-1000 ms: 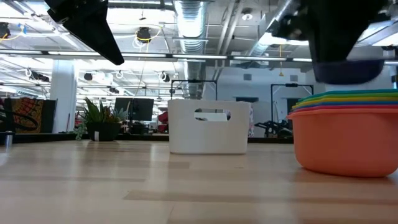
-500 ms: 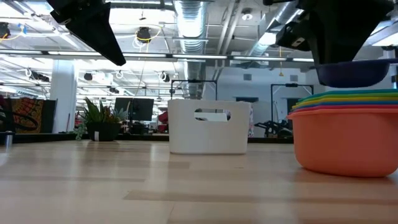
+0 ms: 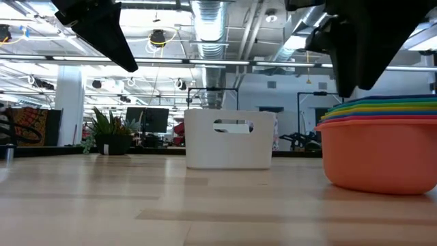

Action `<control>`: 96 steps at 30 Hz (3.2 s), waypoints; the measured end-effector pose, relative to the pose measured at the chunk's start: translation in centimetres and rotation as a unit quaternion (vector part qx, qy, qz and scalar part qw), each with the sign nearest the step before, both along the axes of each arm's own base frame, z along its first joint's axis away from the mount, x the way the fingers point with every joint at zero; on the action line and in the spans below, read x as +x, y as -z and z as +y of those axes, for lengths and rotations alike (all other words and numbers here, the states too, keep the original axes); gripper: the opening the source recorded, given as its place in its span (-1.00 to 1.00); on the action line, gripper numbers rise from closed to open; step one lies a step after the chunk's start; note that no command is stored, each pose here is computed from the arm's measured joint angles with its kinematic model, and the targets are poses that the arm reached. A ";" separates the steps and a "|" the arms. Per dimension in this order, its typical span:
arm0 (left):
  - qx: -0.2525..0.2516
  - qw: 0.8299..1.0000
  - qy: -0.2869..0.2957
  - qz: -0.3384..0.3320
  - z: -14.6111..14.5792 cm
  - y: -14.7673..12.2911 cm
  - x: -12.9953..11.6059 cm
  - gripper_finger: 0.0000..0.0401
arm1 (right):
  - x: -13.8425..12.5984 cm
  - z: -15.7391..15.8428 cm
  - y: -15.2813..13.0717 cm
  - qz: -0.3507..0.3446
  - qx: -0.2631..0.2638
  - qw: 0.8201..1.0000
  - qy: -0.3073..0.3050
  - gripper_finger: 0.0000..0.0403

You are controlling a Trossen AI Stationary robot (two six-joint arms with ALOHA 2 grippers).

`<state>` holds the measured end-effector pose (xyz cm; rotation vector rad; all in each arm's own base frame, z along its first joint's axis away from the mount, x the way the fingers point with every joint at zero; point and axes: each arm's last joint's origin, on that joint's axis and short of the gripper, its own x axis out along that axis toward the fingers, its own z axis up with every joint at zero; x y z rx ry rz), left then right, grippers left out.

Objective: Nest measuring cups in basket
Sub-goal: Put the nested measuring cups into the white bin

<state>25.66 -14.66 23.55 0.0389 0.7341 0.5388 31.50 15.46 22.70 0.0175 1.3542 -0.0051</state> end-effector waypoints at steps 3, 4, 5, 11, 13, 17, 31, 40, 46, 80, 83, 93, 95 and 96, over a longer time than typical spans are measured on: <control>0.000 1.000 0.000 0.000 0.0 0.0 0.0 -0.34 | -0.5 -0.4 -0.6 -0.004 -0.021 1.000 0.023 0.07; 0.000 1.000 0.000 0.000 0.0 0.0 0.0 -0.34 | -0.7 -0.5 -0.9 -0.006 -0.028 0.999 0.024 0.12; 0.000 1.000 0.000 0.000 0.0 0.0 0.0 -0.34 | -1.0 -0.5 -1.2 -0.008 -0.040 0.999 0.024 0.15; 0.000 1.000 0.000 0.000 0.0 0.0 0.0 -0.34 | -2.8 -2.0 -3.1 -0.076 -0.030 0.995 0.051 0.18; 0.001 1.000 0.000 0.001 0.0 0.0 0.0 -0.34 | -3.7 -2.9 -2.8 -0.102 -0.001 0.992 0.071 0.14; 0.005 1.000 -0.001 0.004 0.1 0.2 -0.1 -0.34 | -5.9 -4.9 -1.4 -0.133 0.093 0.978 0.129 0.05; 0.015 1.000 -0.020 -0.008 0.8 0.1 0.4 -0.34 | -8.0 -7.7 0.8 -0.127 0.166 0.959 0.193 -0.22; 0.015 1.000 -0.019 -0.009 0.9 0.1 0.5 -0.34 | -7.5 -7.0 0.4 -0.147 0.197 0.960 0.135 0.18; 0.017 1.000 -0.021 -0.011 1.0 0.1 0.6 -0.34 | -6.9 -7.1 1.1 -0.137 0.196 0.959 0.155 0.58; 0.015 1.000 -0.014 -0.014 1.3 0.0 1.2 -0.34 | -2.8 -5.5 8.3 -0.051 0.262 0.956 0.119 0.44; 0.016 1.000 -0.013 -0.013 1.3 0.0 1.2 -0.34 | -2.7 -5.5 8.3 -0.053 0.262 0.956 0.119 0.34; 0.017 1.000 -0.014 -0.013 1.4 0.0 1.2 -0.34 | -2.8 -5.6 8.3 -0.051 0.256 0.957 0.123 -0.02; 0.017 1.000 -0.014 -0.013 1.4 0.0 1.2 -0.34 | -2.8 -5.6 8.4 -0.050 0.256 0.957 0.126 -0.10; 0.017 1.000 -0.014 -0.013 1.4 0.0 1.2 -0.34 | -2.8 -5.6 8.4 -0.050 0.256 0.957 0.128 -0.15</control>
